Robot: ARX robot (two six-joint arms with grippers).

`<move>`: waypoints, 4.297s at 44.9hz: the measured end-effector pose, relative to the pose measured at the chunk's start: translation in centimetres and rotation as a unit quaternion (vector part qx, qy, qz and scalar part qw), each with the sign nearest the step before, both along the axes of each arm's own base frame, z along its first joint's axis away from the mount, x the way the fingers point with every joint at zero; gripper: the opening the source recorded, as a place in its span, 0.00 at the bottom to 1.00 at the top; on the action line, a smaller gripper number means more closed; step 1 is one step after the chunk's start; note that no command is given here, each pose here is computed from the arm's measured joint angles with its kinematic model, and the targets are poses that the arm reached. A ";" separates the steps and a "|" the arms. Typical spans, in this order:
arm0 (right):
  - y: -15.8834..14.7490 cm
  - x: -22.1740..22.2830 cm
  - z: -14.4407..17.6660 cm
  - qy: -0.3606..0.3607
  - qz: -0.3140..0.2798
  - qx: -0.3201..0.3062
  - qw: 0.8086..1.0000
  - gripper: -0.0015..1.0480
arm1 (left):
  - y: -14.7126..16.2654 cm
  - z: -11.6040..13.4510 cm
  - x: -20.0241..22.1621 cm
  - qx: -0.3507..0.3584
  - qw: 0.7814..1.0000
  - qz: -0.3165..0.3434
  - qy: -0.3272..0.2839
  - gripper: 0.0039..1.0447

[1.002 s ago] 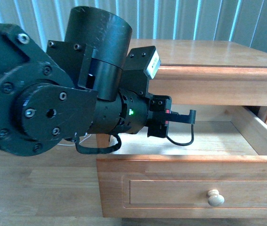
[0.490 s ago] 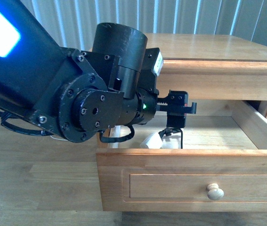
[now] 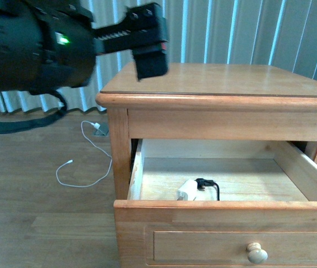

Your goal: Put charger into drawer

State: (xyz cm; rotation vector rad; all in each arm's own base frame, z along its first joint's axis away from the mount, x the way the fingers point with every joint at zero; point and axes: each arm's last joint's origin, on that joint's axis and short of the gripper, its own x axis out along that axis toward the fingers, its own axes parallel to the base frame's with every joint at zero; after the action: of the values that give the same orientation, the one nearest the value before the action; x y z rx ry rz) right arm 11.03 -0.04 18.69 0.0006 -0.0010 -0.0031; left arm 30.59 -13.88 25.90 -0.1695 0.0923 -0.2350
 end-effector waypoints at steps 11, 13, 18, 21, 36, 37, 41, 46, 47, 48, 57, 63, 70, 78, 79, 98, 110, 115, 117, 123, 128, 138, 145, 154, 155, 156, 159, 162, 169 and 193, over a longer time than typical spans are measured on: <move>0.0 0.0 0.0 0.000 0.000 0.000 1.000 0.92 | 5.5 1.0 -6.5 0.001 0.994 0.103 -0.037 0.94; 0.0 0.0 0.0 0.000 0.000 0.000 1.000 0.92 | 6.6 0.6 -7.8 0.004 0.992 0.118 -0.031 0.94; 0.0 0.0 0.0 0.000 0.000 0.000 1.000 0.92 | 9.0 -0.4 -10.2 0.005 0.986 0.164 -0.016 0.94; 0.0 0.0 0.0 0.000 0.000 0.000 1.000 0.92 | 9.5 -0.2 -10.6 -0.001 0.984 0.178 -0.022 0.94; 0.0 0.0 0.0 0.000 0.000 0.000 1.000 0.92 | 9.5 -0.2 -10.6 0.000 0.986 0.167 -0.023 0.93; 0.0 0.0 0.0 0.000 0.000 0.000 1.000 0.92 | 9.6 -0.3 -10.7 0.006 0.987 0.156 -0.028 0.90; 0.0 0.0 0.0 0.000 0.000 0.000 1.000 0.92 | 10.0 -1.1 -11.4 0.042 0.991 0.116 -0.042 0.77; 0.0 0.0 0.0 0.000 0.000 0.000 1.000 0.92 | 11.0 -3.0 -12.7 0.068 0.990 0.114 -0.041 0.56; 0.0 0.0 0.0 0.000 0.000 0.000 1.000 0.92 | 11.2 -3.2 -12.9 0.071 0.990 0.116 -0.040 0.53; 0.0 0.0 0.0 0.000 0.000 0.000 1.000 0.92 | 11.3 -3.5 -13.0 0.072 0.990 0.116 -0.039 0.49; 0.0 0.0 0.0 0.000 0.000 0.000 1.000 0.92 | 12.3 -5.3 -14.7 0.078 0.990 0.115 -0.041 0.15; 0.0 0.0 0.0 0.000 0.000 0.000 1.000 0.92 | 12.7 -6.2 -15.6 0.079 0.989 0.116 -0.044 0.04; 0.0 0.0 0.0 0.000 0.000 0.000 1.000 0.92 | 13.8 -7.0 -16.5 0.081 0.989 0.117 -0.043 0.04; 0.0 0.0 0.0 0.000 0.000 0.000 1.000 0.92 | 13.8 -7.8 -17.5 0.081 0.989 0.116 -0.044 0.04; 0.0 0.0 0.0 0.000 0.000 0.000 1.000 0.92 | 13.8 -7.9 -17.6 0.081 0.989 0.116 -0.044 0.04; 0.0 0.0 0.0 -0.001 0.000 0.000 1.000 0.92 | 13.9 -8.8 -19.2 0.080 0.989 0.117 -0.053 0.04; 0.0 0.0 0.0 -0.001 0.000 0.000 1.000 0.92 | 13.9 -8.9 -19.7 0.080 0.989 0.117 -0.053 0.04; 0.0 0.0 0.0 -0.001 0.000 0.000 1.000 0.92 | 13.9 -9.2 -20.2 0.081 0.989 0.116 -0.042 0.04; 0.0 0.0 0.0 -0.001 0.000 0.000 1.000 0.92 | 13.9 -9.3 -20.6 0.082 0.989 0.115 -0.038 0.04; 0.0 0.0 0.0 -0.001 0.000 0.000 1.000 0.92 | 13.9 -9.2 -20.9 0.080 0.989 0.116 -0.049 0.04; 0.0 0.0 0.0 -0.001 0.000 0.000 1.000 0.92 | 13.9 -9.2 -20.9 0.080 0.989 0.116 -0.049 0.07; 0.0 0.0 0.0 -0.001 0.000 0.000 1.000 0.92 | 13.9 -9.2 -20.9 0.080 0.989 0.116 -0.049 0.46; 0.0 0.0 0.0 -0.001 0.000 0.000 1.000 0.92 | 13.9 -9.2 -20.9 0.080 0.989 0.116 -0.049 0.70; 0.0 0.0 0.0 -0.001 0.000 0.000 1.000 0.92 | 13.9 -9.2 -20.9 0.081 0.989 0.116 -0.049 0.94; 0.0 0.0 0.0 -0.001 0.000 0.000 1.000 0.92 | 13.9 -9.2 -20.9 0.082 0.989 0.116 -0.049 0.94; 0.0 0.0 0.0 -0.001 0.000 0.000 1.000 0.92 | 13.9 -9.2 -20.9 0.082 0.989 0.116 -0.049 0.94; 0.0 0.0 0.0 -0.001 0.000 0.000 1.000 0.92 | 13.9 -9.2 -20.9 0.082 0.989 0.116 -0.049 0.94; 0.1 0.1 -0.1 0.030 0.025 -0.009 0.999 0.92 | 13.9 -9.2 -20.9 0.082 0.989 0.116 -0.049 0.94; 0.5 1.0 -0.9 0.132 0.067 -0.009 0.989 0.92 | 13.9 -9.2 -20.9 0.082 0.989 0.116 -0.049 0.94; 4.1 9.2 -3.7 0.289 0.147 -0.020 0.946 0.92 | 13.9 -9.2 -20.9 0.082 0.989 0.116 -0.049 0.94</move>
State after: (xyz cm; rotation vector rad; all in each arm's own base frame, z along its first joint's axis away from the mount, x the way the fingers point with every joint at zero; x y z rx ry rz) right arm 20.27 4.05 14.97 -0.0400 0.5886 0.2953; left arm 9.73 -0.02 16.71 -0.0048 -0.0074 -0.0027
